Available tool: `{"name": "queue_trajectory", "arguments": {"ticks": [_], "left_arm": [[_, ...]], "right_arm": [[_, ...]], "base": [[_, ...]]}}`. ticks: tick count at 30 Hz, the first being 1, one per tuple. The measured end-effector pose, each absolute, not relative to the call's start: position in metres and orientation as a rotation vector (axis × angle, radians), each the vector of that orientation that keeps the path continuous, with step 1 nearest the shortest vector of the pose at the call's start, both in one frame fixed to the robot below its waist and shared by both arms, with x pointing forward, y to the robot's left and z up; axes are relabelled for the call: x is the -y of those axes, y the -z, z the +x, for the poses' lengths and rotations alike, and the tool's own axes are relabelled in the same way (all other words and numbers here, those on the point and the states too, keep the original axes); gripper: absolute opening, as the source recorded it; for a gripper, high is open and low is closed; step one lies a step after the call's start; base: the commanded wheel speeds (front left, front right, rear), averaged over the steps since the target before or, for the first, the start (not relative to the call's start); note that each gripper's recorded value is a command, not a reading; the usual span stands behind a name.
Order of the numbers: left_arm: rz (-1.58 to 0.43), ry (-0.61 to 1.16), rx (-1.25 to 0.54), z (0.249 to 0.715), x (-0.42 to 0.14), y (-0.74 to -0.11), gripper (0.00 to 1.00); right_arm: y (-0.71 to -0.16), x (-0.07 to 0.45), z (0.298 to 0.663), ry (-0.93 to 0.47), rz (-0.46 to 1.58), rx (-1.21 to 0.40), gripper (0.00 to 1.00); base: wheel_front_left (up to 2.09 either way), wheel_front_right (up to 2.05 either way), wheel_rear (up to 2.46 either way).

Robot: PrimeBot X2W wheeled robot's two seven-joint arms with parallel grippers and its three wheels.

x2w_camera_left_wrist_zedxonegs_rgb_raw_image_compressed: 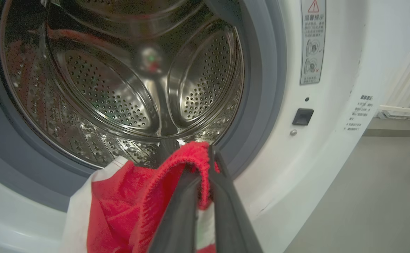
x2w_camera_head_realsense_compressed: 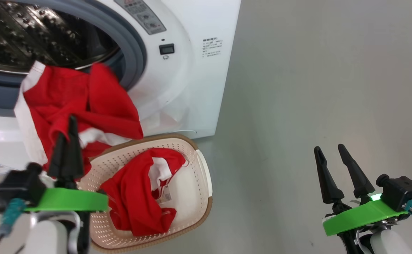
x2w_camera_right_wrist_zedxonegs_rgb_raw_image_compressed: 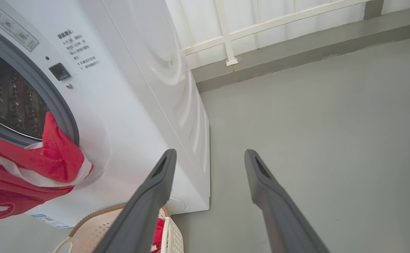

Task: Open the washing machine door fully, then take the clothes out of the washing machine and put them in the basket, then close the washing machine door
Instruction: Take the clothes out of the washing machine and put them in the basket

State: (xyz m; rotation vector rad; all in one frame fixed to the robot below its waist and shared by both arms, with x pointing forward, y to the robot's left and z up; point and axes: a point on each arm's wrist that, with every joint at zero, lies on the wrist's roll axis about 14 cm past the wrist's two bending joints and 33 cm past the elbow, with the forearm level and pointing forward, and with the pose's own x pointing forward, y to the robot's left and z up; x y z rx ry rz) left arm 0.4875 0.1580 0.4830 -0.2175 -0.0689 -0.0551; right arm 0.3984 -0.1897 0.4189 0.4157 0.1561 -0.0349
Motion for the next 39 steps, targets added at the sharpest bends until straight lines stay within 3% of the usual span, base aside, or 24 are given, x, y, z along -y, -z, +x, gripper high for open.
{"name": "queue_trajectory", "arguments": {"ticks": [10, 12, 18, 23, 26, 28, 32, 33, 35, 39], "left_arm": [[-0.223, 0.101, -0.285, 0.468, -0.13, -0.368, 0.0], [-0.218, 0.114, -0.325, 0.47, -0.125, -0.354, 0.04], [-0.199, 0.133, -0.425, 0.48, -0.115, -0.319, 0.0], [-0.175, 0.151, -0.498, 0.484, -0.109, -0.294, 0.02], [-0.169, 0.157, -0.527, 0.492, -0.105, -0.282, 0.14], [-0.168, 0.158, -0.548, 0.496, -0.104, -0.274, 0.29], [-0.164, 0.137, -0.605, 0.494, -0.107, -0.255, 0.48], [-0.163, 0.134, -0.623, 0.492, -0.108, -0.25, 0.82], [-0.164, 0.133, -0.631, 0.491, -0.108, -0.248, 1.0], [-0.161, 0.128, -0.626, 0.491, -0.11, -0.25, 1.0]], "right_arm": [[-0.408, 0.195, 0.407, 0.057, 0.414, -0.174, 1.0], [-0.405, 0.196, 0.41, 0.061, 0.413, -0.179, 1.0], [-0.388, 0.199, 0.411, 0.083, 0.413, -0.22, 1.0], [-0.383, 0.199, 0.422, 0.086, 0.415, -0.218, 1.0], [-0.379, 0.2, 0.429, 0.088, 0.414, -0.221, 1.0], [-0.373, 0.2, 0.428, 0.095, 0.413, -0.236, 1.0], [-0.363, 0.201, 0.427, 0.105, 0.412, -0.26, 1.0], [-0.361, 0.202, 0.427, 0.108, 0.411, -0.264, 1.0], [-0.363, 0.202, 0.43, 0.106, 0.411, -0.256, 1.0], [-0.367, 0.201, 0.434, 0.1, 0.412, -0.242, 1.0]], "base": [[0.0, 0.0, 0.0], [0.0, 0.0, 0.0], [0.0, 0.0, 0.0], [0.0, 0.0, 0.0], [0.0, 0.0, 0.0], [0.0, 0.0, 0.0], [0.0, 0.0, 0.0], [0.0, 0.0, 0.0], [0.0, 0.0, 0.0], [0.0, 0.0, 0.0]]}}
